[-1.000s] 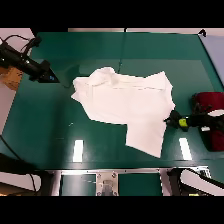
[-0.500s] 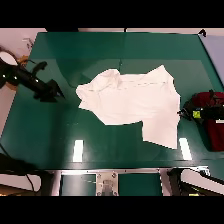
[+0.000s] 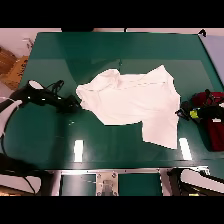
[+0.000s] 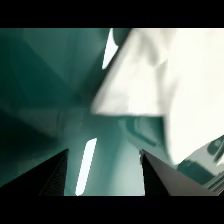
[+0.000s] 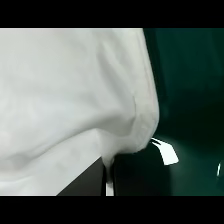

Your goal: Fold the shirts.

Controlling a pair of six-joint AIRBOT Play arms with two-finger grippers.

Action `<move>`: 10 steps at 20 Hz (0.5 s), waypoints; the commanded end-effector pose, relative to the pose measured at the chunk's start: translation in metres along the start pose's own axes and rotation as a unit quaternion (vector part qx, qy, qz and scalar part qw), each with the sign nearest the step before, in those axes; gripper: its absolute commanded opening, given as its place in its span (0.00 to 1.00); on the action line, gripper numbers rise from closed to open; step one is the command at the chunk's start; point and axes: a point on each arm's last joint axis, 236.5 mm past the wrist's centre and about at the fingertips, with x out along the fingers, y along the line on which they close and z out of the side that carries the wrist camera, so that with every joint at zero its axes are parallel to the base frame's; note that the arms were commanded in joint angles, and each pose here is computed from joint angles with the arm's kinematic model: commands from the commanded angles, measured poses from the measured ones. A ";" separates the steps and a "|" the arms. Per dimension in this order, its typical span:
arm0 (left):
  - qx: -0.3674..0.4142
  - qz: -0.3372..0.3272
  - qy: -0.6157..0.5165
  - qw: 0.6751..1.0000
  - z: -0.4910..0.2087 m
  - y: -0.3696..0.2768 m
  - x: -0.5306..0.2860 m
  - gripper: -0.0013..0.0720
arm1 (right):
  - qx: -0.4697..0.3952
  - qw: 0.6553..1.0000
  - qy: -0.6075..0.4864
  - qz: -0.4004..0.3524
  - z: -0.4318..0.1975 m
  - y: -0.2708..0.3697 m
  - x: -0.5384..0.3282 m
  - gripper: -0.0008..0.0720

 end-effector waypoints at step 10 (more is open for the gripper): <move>0.028 0.031 -0.085 0.995 0.036 0.005 0.031 0.05 | -0.010 1.000 -0.001 0.000 0.001 0.000 0.000 0.04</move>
